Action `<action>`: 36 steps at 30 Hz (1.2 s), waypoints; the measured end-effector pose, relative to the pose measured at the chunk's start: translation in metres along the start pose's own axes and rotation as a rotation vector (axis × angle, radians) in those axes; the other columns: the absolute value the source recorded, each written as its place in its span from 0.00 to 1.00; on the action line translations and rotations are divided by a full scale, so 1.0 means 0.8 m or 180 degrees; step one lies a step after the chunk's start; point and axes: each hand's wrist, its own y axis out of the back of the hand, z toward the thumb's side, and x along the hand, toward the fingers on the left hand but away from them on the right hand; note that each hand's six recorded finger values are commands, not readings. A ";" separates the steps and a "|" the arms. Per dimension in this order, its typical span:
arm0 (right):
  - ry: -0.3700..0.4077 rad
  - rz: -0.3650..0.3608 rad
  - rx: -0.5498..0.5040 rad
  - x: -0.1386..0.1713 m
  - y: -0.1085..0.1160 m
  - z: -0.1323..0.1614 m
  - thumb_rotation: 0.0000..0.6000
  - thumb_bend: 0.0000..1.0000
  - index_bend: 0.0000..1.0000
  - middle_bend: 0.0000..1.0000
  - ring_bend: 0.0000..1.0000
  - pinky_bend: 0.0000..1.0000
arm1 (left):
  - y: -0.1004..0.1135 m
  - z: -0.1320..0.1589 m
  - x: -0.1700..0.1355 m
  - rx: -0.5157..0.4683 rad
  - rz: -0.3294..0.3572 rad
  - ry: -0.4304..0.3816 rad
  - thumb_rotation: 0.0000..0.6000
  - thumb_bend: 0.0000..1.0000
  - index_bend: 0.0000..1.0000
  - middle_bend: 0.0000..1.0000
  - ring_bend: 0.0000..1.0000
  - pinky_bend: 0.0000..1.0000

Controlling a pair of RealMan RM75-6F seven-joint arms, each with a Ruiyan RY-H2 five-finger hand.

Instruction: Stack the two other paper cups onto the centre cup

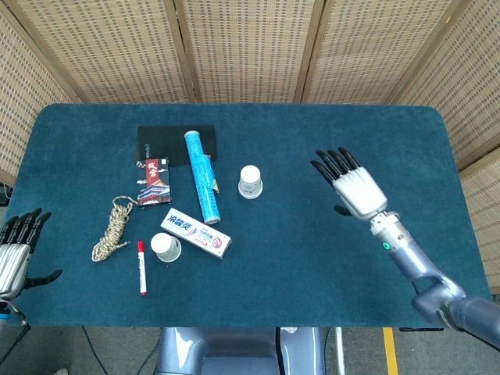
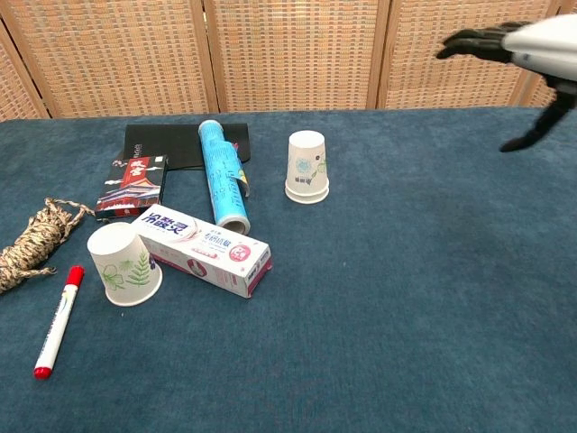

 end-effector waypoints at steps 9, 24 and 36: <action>-0.0667 0.0167 -0.0234 0.140 -0.026 -0.010 1.00 0.00 0.03 0.00 0.00 0.00 | -0.011 0.049 0.039 0.0228 -0.0130 -0.0692 1.00 0.00 0.00 0.00 0.00 0.00; -0.1030 0.0065 -0.0260 0.220 -0.028 -0.013 1.00 0.00 0.06 0.00 0.00 0.00 | -0.059 0.157 0.102 0.1106 -0.0384 -0.1765 1.00 0.05 0.12 0.02 0.06 0.16; -0.1070 0.0066 -0.0291 0.221 -0.027 -0.015 1.00 0.00 0.06 0.00 0.00 0.00 | -0.083 0.185 0.123 0.1108 -0.0479 -0.1925 1.00 0.05 0.27 0.13 0.16 0.26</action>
